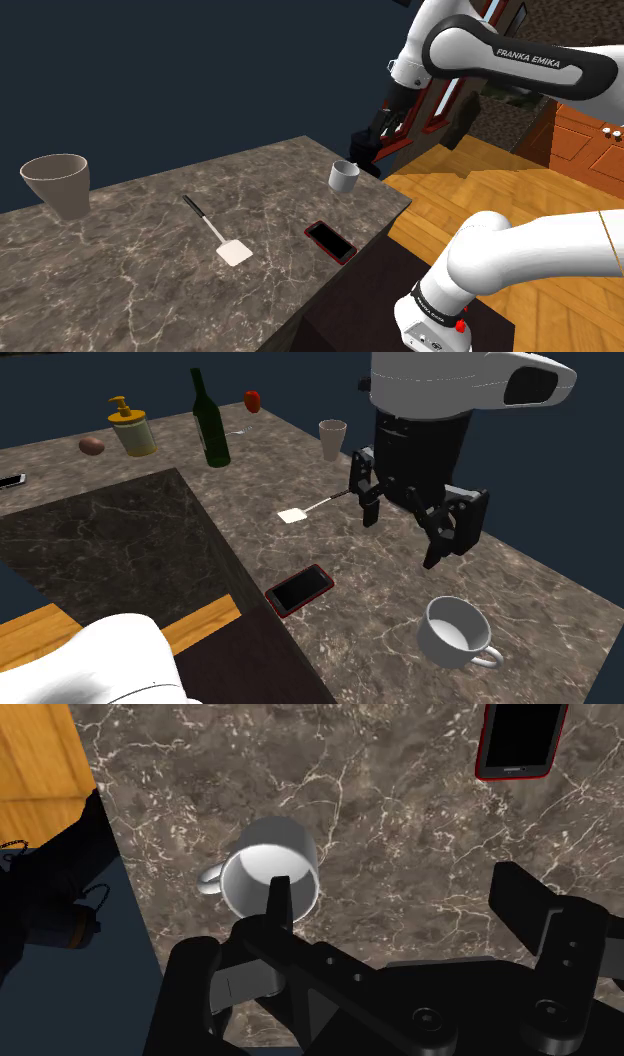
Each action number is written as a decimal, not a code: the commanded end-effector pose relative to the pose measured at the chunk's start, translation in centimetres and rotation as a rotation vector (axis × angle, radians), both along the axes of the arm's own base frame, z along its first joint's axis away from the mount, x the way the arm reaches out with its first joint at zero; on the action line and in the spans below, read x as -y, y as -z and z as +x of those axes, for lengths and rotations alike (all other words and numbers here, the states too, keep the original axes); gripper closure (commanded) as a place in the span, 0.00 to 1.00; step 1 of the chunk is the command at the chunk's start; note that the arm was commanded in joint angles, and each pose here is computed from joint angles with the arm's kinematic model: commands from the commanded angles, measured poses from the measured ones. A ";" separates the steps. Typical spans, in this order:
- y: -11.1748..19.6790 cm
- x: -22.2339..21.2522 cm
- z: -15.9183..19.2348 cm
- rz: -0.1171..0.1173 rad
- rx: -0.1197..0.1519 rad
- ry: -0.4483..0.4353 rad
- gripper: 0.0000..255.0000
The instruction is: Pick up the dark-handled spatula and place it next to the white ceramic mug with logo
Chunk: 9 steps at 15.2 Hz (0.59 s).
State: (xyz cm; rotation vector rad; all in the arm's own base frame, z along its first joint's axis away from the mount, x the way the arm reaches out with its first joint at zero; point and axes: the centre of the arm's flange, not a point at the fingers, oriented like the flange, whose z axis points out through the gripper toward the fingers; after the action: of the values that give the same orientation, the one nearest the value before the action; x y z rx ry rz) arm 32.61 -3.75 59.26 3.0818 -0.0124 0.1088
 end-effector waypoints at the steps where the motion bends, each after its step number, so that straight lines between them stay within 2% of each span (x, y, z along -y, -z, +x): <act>1: 0.0 0.0 0.0 0.000 0.000 0.000 0.00; 9: 4.8 -8.2 4.3 0.012 -0.001 0.003 0.00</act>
State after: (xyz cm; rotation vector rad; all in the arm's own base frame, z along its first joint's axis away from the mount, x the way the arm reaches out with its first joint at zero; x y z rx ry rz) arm 36.40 3.49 55.20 3.0919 -0.0152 0.1067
